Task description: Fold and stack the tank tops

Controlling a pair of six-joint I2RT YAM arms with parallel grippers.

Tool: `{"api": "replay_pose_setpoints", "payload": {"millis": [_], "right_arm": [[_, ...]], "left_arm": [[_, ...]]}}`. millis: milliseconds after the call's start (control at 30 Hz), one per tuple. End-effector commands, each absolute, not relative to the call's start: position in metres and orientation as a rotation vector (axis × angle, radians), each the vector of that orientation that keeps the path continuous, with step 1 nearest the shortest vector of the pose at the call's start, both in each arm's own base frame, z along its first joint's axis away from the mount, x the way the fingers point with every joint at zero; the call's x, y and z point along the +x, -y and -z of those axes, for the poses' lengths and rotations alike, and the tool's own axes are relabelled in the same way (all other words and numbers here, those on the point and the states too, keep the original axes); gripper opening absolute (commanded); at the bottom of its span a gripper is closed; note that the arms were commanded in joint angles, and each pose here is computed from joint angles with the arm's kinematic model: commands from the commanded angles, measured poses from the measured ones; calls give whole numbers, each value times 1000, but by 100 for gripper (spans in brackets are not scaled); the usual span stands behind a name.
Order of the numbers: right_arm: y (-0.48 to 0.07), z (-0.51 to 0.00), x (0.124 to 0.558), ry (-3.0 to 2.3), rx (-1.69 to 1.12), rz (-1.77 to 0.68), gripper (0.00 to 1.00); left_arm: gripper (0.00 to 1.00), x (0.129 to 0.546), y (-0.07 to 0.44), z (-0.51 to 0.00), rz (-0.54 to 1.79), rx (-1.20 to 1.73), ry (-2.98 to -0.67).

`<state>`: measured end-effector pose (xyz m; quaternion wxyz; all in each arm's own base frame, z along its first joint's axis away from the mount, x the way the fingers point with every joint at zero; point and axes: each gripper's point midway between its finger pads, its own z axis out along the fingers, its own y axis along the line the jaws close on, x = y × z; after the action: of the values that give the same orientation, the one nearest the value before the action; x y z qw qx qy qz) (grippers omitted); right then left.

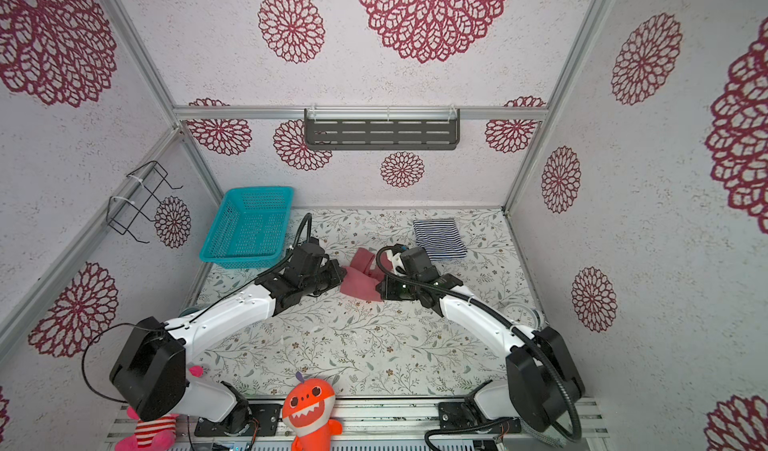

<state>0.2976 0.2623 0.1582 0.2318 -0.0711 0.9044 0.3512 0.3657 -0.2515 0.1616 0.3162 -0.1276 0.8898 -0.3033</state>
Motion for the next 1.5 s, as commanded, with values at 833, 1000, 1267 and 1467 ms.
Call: {"api": "replay_pose_setpoints", "payload": {"millis": [833,1000,1267,1467], "right_arm": [[-214,-100,472,-2519,-273,-853,6],[-191,-114,508,-2460,-302,-676,48],[-237,-119,456,-2423,-317,-792,45],[-265,-89,452,-2434,-292,-832,31]], "left_arm": [[22,572,285,-94,765,-190,-2330],[56,579,266,-123,666,-149,-2282],[55,515,262,-90,576,-133,-2431],[58,500,267,-34,528,-156,-2559]]}}
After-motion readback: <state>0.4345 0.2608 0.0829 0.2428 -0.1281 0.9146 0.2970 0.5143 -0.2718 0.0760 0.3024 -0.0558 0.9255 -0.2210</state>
